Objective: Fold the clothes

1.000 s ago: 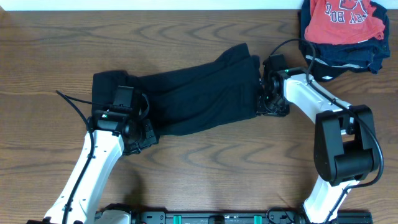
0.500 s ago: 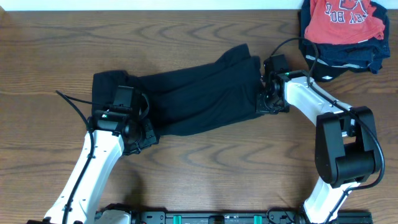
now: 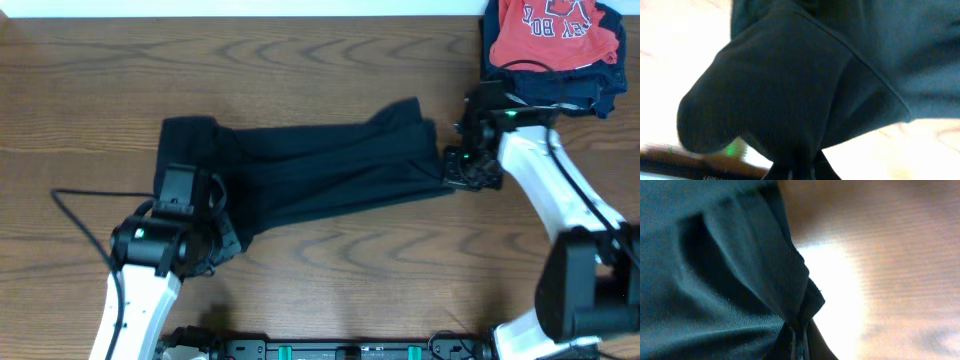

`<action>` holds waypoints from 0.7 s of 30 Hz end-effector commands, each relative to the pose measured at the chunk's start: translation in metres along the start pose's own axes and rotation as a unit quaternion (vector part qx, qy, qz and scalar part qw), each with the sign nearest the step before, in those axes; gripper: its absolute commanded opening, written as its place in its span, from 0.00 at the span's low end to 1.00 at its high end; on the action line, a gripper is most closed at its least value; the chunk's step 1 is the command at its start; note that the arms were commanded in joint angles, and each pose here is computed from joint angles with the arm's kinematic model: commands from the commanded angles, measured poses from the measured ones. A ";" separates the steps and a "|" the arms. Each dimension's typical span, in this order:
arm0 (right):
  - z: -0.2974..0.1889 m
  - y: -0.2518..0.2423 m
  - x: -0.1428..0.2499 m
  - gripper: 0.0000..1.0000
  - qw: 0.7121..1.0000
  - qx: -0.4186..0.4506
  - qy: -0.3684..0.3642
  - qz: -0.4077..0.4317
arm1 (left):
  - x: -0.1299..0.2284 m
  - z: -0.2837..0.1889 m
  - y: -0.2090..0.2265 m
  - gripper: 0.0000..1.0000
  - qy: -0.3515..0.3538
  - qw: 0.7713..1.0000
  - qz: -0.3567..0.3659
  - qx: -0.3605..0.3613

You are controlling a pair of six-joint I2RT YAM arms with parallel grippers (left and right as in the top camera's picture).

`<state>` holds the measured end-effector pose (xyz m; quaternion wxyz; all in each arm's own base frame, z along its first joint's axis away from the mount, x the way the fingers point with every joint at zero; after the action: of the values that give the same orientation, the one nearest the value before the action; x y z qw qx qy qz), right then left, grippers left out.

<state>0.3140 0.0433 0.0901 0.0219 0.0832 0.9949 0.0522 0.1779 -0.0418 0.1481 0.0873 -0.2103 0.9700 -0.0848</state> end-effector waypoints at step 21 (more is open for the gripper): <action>-0.017 0.015 -0.039 0.01 0.993 -0.040 -0.097 -0.044 | -0.064 -0.008 -0.016 0.06 -0.140 0.990 0.008 0.008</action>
<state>0.3462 0.0488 0.1043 0.1044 0.0566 0.9894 0.0839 0.2276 -0.0374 0.1681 0.2135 -0.2155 0.9483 -0.0934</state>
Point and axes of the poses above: each gripper's point midway between its finger pads, its own z axis out along the fingers, its own y axis along the line the jaws close on, x = y × z, the point moved 2 cm from there along -z, back along the fingers, and after that the axes turned 1 degree about -z, right-handed, at the moved point
